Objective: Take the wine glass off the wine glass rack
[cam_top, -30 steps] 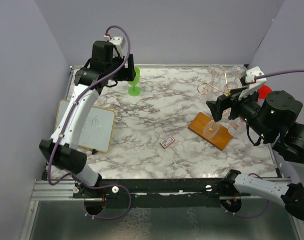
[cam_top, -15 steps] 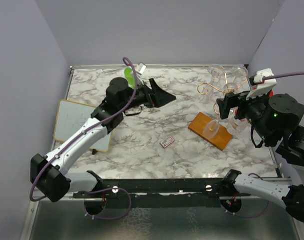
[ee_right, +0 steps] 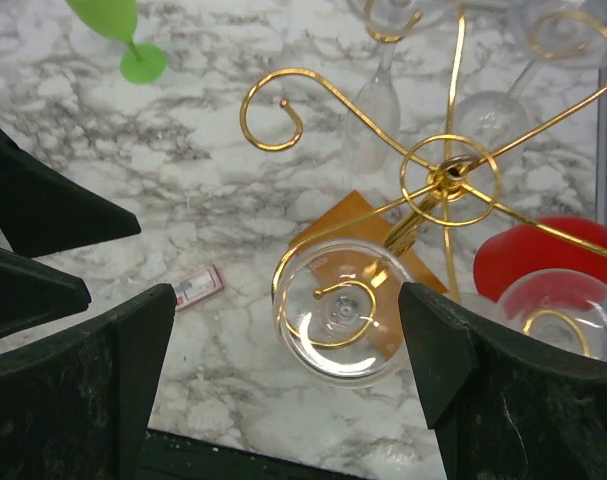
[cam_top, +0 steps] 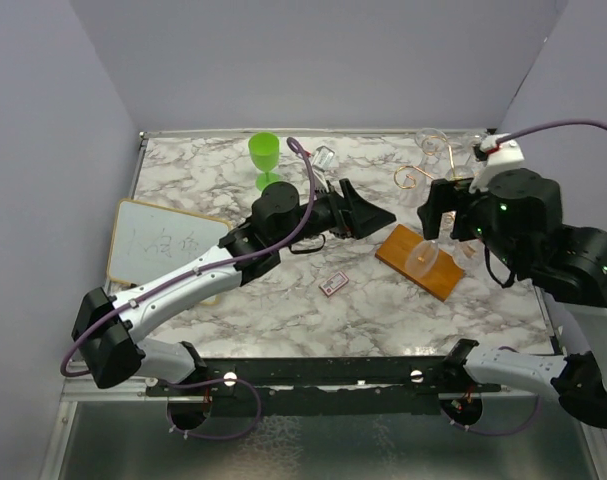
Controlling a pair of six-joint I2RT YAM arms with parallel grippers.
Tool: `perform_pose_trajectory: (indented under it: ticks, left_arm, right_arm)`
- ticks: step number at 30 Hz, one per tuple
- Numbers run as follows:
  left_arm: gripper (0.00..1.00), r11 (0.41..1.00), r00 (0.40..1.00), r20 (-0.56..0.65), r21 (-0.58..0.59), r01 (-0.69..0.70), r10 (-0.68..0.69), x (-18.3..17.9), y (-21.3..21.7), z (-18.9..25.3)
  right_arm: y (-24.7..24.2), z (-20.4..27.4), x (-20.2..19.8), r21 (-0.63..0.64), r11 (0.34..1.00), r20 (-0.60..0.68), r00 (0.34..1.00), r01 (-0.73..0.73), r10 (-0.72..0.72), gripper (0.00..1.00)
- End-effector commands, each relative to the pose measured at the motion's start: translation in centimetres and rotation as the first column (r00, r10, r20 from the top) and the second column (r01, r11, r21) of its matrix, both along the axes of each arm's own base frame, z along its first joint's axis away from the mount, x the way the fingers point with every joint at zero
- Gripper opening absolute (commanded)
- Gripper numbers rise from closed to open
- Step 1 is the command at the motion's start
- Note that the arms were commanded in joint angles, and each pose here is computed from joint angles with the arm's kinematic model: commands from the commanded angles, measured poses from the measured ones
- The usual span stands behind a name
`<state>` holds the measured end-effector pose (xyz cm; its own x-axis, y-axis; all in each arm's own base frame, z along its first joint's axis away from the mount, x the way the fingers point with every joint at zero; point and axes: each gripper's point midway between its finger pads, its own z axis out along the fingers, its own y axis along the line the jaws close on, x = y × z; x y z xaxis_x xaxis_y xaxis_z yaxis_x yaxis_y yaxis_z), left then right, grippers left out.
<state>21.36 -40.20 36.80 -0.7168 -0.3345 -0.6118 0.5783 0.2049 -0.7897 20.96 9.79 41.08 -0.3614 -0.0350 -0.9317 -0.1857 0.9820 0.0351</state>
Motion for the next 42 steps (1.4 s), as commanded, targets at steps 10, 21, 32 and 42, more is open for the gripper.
perform_pose_trajectory:
  ticks: [10, 21, 32, 42]
  left_arm:
    - [0.81, 0.990, 0.982, 0.150, 0.064, -0.123, 0.112, 0.4, 2.9, 0.3]
    - [0.82, 0.991, 0.982, 0.163, 0.081, -0.109, 0.094, 0.3, 2.7, -0.3]
    - [0.82, 0.989, 0.984, 0.154, 0.102, -0.106, 0.089, 0.1, 2.9, -0.9]
    - [0.83, 0.989, 0.985, 0.150, 0.109, -0.103, 0.086, -0.1, 3.1, -1.1]
  right_arm:
    - [1.2, -3.9, -0.2, -0.066, 0.998, -0.178, 0.984, -0.001, -0.010, 0.96]
    - [-1.2, -2.6, -0.3, -0.116, 0.991, -0.124, 0.989, 0.066, -0.081, 0.95]
    - [-1.9, -3.7, -0.5, -0.117, 0.986, -0.138, 0.982, 0.115, -0.130, 1.00]
    - [-1.8, -5.3, -0.2, -0.113, 0.982, -0.153, 0.973, 0.154, -0.171, 1.00]
